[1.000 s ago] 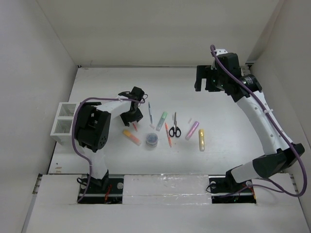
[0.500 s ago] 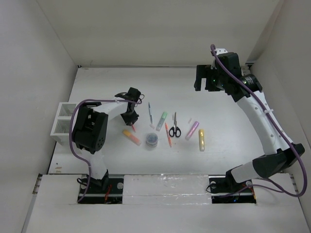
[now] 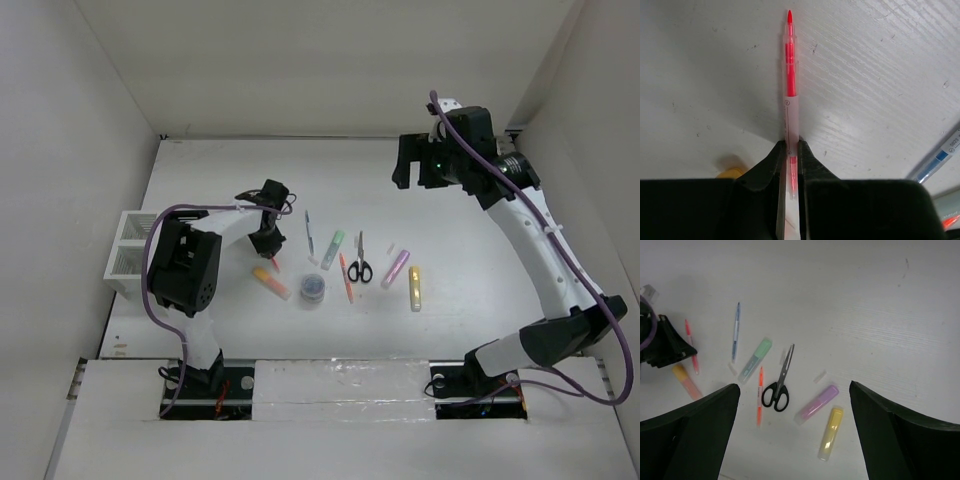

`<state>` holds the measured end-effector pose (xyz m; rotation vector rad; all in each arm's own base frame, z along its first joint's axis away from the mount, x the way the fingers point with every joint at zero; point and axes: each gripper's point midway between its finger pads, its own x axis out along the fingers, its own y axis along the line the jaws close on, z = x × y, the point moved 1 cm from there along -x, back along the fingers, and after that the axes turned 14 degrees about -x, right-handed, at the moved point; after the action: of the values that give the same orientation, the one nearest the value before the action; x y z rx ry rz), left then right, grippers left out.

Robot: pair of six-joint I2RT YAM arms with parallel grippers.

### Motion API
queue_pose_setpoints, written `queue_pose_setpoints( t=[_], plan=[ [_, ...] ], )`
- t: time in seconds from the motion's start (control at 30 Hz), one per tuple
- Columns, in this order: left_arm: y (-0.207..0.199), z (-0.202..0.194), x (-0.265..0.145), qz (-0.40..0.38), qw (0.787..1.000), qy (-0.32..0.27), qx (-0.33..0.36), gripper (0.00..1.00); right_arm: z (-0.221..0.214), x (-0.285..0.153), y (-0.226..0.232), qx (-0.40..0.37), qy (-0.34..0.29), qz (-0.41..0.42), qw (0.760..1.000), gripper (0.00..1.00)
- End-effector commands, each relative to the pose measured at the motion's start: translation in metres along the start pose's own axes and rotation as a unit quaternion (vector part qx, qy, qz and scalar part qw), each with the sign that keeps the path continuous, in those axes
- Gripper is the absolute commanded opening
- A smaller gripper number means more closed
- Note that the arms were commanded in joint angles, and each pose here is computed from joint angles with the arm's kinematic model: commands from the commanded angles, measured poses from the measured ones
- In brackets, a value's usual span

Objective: Sort the stationery into containers
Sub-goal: Grab a piece of stationery with the left arm, then grab a piece of stationery with the right arm

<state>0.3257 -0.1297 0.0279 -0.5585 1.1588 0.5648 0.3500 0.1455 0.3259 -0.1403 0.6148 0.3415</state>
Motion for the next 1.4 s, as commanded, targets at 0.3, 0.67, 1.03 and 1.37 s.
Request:
queue_pose_setpoints(
  t=[0.3,0.67,1.03,1.37],
  plan=[
    [-0.046,0.069,-0.123,-0.109,0.99,-0.094,0.011,0.0,-0.009,0.042,0.118,-0.104,0.014,0.161,0.981,0.84],
    [-0.042,0.096,-0.222,-0.188,0.971,-0.143,-0.033,0.0,-0.038,0.08,0.192,-0.154,-0.005,0.207,0.966,0.67],
    [-0.05,0.096,-0.289,-0.312,0.937,-0.156,-0.019,0.0,-0.094,0.132,0.214,-0.187,0.059,0.194,0.961,0.44],
    [-0.054,0.09,-0.278,-0.311,0.94,-0.143,-0.002,0.0,-0.123,0.16,0.215,-0.214,0.107,0.179,0.954,0.44]
  ],
)
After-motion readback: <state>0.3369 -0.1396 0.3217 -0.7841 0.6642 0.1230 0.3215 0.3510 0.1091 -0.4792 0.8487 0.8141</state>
